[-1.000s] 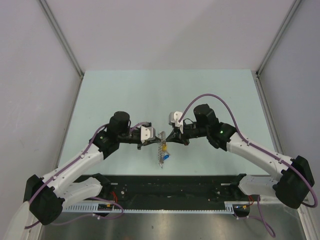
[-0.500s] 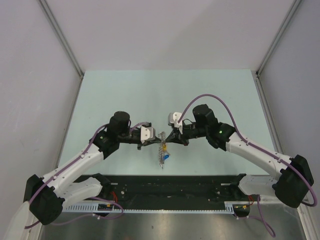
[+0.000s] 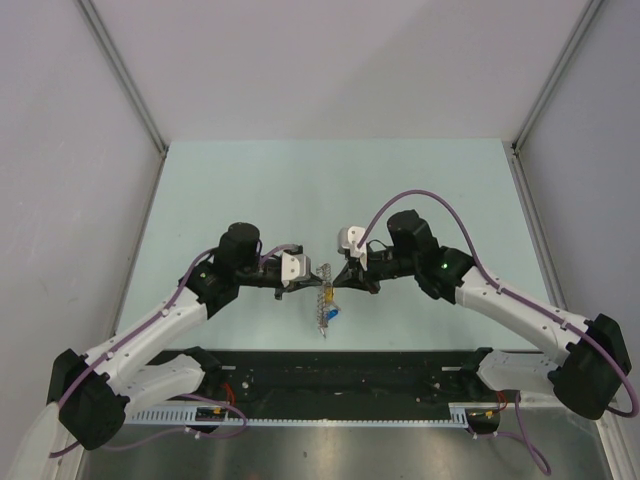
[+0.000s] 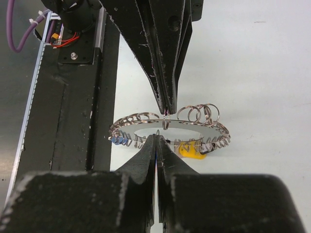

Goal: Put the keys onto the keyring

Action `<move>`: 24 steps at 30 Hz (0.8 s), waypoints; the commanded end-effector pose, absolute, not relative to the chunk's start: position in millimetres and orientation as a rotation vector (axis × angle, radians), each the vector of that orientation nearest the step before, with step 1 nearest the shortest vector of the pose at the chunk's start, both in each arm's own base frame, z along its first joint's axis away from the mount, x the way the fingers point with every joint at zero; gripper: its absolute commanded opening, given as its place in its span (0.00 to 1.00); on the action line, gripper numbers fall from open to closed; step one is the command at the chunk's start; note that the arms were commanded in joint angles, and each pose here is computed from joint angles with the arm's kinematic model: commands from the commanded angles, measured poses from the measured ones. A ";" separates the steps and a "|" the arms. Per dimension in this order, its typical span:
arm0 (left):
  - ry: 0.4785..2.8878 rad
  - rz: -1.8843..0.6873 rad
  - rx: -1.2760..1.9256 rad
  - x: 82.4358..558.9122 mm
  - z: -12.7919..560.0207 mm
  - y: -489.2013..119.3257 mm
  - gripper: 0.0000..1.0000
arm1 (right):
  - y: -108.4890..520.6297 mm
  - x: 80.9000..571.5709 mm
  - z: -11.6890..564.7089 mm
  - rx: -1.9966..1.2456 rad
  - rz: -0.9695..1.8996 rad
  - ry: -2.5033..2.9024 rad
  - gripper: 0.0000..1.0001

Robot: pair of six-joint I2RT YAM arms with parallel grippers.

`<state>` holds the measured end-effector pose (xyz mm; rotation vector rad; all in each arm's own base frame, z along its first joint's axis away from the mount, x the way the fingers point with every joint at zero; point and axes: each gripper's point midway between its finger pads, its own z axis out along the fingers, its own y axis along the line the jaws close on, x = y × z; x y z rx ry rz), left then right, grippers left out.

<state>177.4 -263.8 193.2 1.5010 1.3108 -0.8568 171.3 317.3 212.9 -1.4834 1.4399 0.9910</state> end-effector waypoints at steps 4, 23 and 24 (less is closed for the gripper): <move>1.211 -0.866 1.529 173.5 205.8 -269.1 0.00 | 321.8 173.0 230.1 -1.474 0.979 1.376 0.00; 1.209 -0.875 1.532 172.5 205.7 -269.6 0.00 | 324.5 177.8 233.7 -1.456 0.966 1.363 0.00; 1.207 -0.874 1.532 172.7 206.0 -269.7 0.00 | 324.6 178.2 233.9 -1.455 0.965 1.363 0.00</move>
